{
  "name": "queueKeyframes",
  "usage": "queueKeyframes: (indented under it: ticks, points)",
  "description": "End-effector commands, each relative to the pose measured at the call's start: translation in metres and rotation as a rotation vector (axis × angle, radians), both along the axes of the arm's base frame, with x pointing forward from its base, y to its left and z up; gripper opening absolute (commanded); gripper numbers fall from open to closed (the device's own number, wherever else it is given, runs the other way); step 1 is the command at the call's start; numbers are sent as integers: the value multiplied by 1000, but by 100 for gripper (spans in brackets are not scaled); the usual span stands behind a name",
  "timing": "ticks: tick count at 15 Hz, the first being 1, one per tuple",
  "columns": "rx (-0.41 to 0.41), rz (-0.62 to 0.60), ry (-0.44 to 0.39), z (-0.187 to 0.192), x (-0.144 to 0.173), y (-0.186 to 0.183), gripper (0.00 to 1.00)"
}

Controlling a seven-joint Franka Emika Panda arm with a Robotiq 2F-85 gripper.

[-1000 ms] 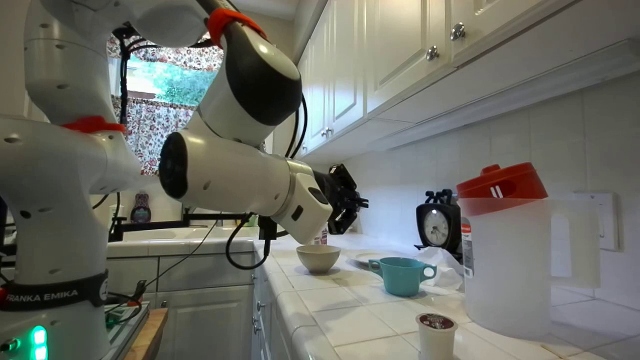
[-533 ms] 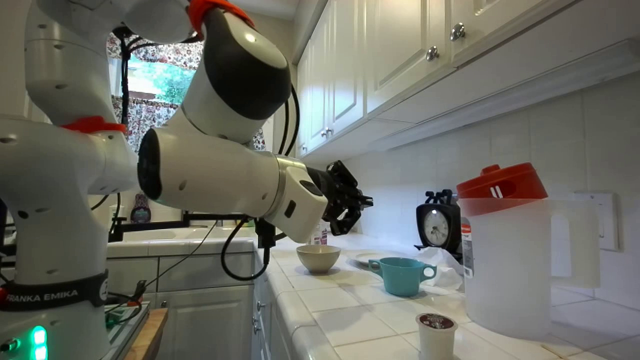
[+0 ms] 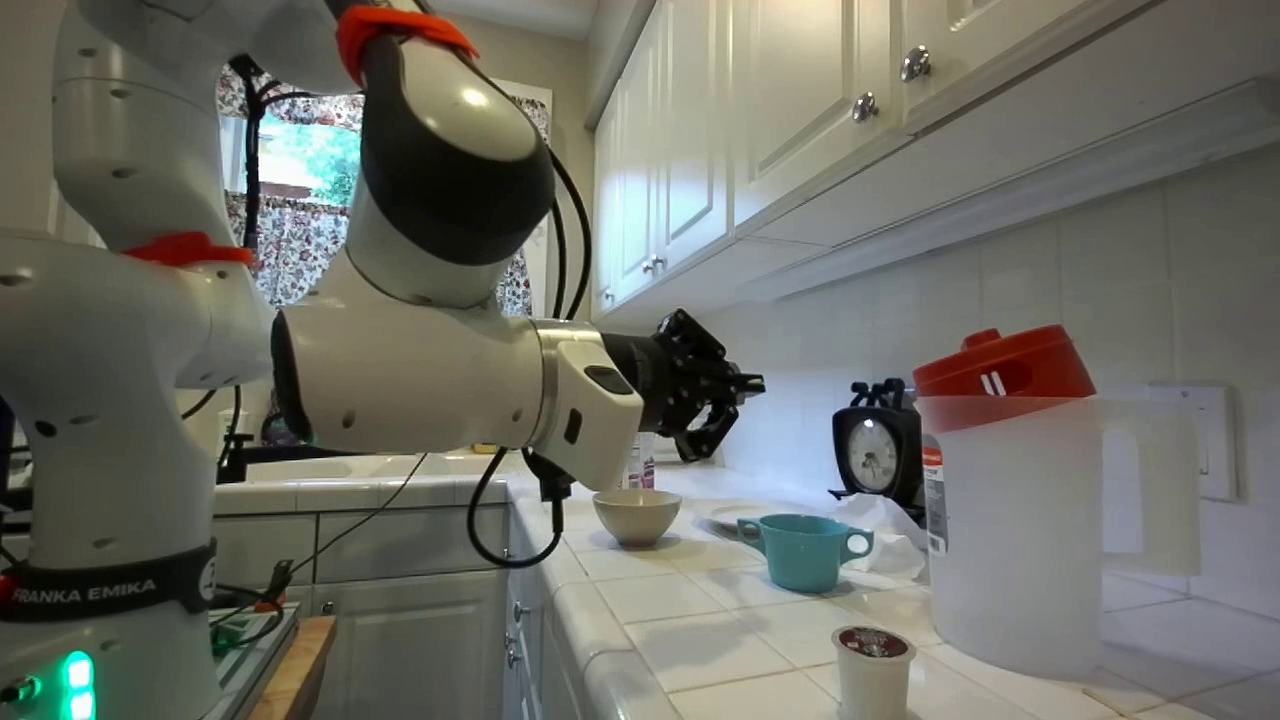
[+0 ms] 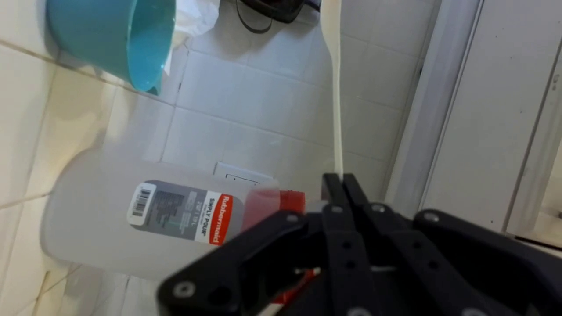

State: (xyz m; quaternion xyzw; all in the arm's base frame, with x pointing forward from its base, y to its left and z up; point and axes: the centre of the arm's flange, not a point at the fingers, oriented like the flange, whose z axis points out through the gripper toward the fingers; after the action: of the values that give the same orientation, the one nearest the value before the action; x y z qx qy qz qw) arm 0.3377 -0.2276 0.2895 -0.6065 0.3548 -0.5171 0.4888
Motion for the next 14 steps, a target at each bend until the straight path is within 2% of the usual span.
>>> queueKeyframes:
  ticks: [1, 14]
  points:
    - [-4, -65, -75, -8, 10, 2, 1]
    - [80, -177, -104, -30, 29, -3, 1]
